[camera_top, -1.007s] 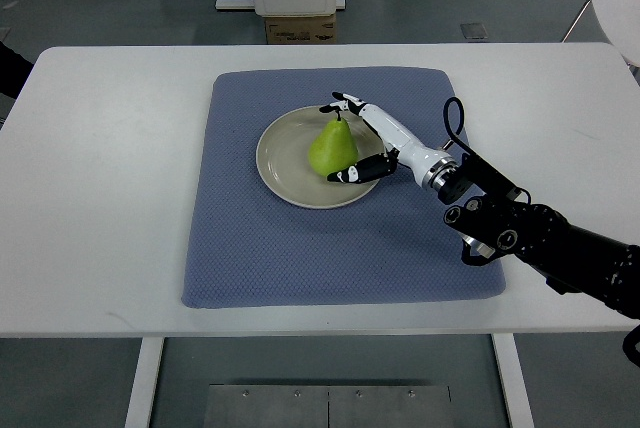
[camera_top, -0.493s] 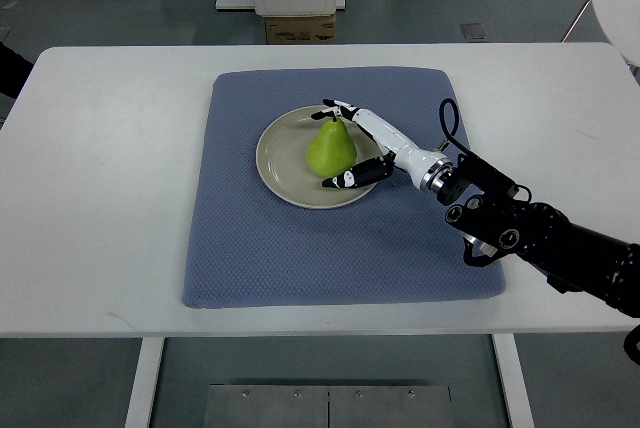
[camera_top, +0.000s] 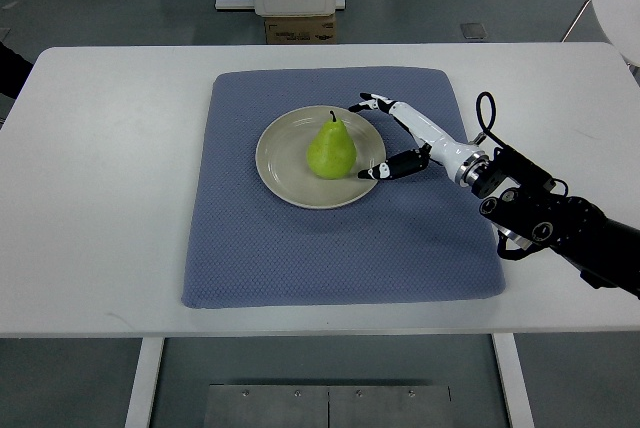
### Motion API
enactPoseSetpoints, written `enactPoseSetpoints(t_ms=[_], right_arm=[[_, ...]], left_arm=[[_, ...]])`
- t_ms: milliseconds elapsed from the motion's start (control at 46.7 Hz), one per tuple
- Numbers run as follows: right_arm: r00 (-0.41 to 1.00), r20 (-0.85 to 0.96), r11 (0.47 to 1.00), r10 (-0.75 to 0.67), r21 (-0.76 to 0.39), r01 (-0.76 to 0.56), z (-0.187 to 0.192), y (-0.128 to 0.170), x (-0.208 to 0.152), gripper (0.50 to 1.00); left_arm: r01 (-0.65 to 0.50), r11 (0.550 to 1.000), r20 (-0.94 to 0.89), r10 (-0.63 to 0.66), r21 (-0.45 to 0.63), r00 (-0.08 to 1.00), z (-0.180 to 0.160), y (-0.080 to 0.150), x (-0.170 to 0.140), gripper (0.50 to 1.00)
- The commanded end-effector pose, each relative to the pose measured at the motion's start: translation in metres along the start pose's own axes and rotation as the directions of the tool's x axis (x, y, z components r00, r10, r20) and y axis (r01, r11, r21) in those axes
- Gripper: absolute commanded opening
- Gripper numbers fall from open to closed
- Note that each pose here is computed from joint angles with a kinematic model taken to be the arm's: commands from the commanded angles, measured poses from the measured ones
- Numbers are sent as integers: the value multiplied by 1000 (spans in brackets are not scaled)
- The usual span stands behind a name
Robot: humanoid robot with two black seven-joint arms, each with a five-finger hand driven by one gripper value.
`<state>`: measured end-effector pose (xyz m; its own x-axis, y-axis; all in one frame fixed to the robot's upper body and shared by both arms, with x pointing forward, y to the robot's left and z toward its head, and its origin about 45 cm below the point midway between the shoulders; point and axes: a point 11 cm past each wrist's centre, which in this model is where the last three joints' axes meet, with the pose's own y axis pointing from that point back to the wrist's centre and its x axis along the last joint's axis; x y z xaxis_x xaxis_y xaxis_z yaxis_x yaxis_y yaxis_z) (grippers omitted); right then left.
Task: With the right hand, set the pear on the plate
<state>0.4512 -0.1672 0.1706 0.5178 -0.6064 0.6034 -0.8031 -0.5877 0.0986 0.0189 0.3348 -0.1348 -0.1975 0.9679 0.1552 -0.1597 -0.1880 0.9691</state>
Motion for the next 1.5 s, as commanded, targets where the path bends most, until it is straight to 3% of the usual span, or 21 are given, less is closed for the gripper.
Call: enactPoseSetpoints(t_ms=[0, 343, 685, 1242, 1478], right_arm=[[1000, 7, 1000, 22, -17, -22, 6, 5, 12, 991], [962, 137, 969, 237, -109, -223, 31, 26, 65, 991], [826, 340, 888, 449, -270, -372, 48, 36, 91, 993], [580, 545, 793, 605, -474, -381, 67, 48, 107, 1000], [450, 721, 850, 527, -435, -297, 61, 48, 92, 1000]], left_arm=[[0, 1000, 0, 0, 0, 1000, 0, 0, 0, 1000], [0, 1000, 0, 0, 0, 1000, 0, 0, 0, 1000], [1, 1000, 1, -1, 0, 1000, 0, 0, 0, 1000], [0, 1000, 2, 0, 0, 1000, 0, 0, 0, 1000], [1, 1000, 0, -1, 0, 1000, 0, 0, 0, 1000]])
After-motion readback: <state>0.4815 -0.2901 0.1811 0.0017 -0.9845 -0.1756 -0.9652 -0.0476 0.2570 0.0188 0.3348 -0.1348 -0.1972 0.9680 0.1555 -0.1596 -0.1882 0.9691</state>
